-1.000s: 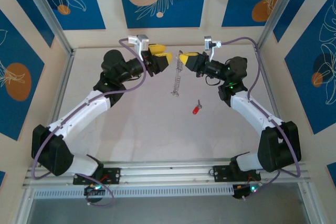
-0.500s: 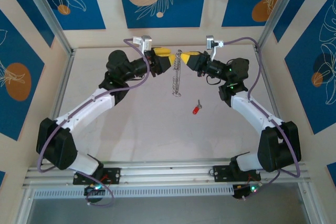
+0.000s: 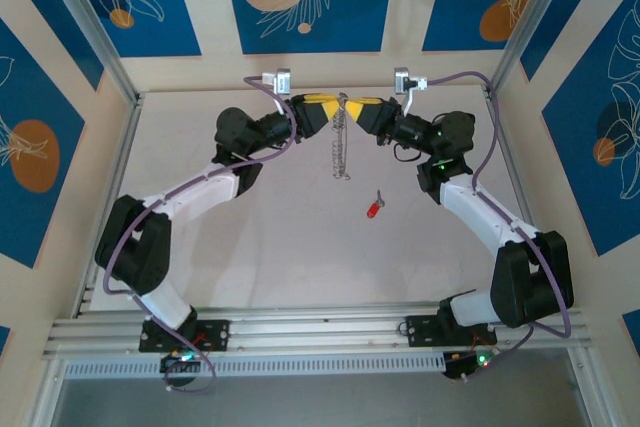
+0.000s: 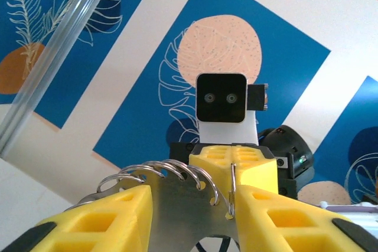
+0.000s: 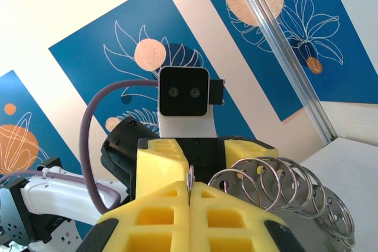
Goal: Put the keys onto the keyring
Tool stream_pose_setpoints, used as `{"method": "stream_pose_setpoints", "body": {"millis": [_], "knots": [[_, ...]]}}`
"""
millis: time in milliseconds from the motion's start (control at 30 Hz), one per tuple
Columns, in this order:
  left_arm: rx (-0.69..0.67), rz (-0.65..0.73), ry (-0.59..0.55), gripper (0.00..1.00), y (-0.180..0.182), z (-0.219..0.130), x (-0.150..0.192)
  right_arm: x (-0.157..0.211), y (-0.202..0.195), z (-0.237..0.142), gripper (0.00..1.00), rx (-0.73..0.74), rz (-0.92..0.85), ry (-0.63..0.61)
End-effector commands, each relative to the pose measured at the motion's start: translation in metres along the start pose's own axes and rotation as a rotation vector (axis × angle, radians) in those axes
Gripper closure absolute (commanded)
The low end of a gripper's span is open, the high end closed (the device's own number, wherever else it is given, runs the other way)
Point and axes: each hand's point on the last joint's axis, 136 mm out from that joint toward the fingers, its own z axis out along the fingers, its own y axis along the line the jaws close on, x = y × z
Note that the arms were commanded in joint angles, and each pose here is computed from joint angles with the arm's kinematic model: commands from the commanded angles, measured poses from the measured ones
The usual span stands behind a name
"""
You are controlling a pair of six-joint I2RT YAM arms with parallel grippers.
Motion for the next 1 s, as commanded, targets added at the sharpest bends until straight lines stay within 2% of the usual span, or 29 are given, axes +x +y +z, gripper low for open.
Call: {"method": "stream_pose_setpoints", "body": {"millis": [0, 967], "knots": [[0.066, 0.009, -0.045, 0.61, -0.012, -0.003, -0.014, -0.009, 0.010, -0.003, 1.00, -0.018, -0.039, -0.035], [0.135, 0.011, -0.005, 0.63, -0.027, 0.010, -0.008, -0.006, 0.002, 0.004, 1.00, -0.012, -0.015, -0.028]]}}
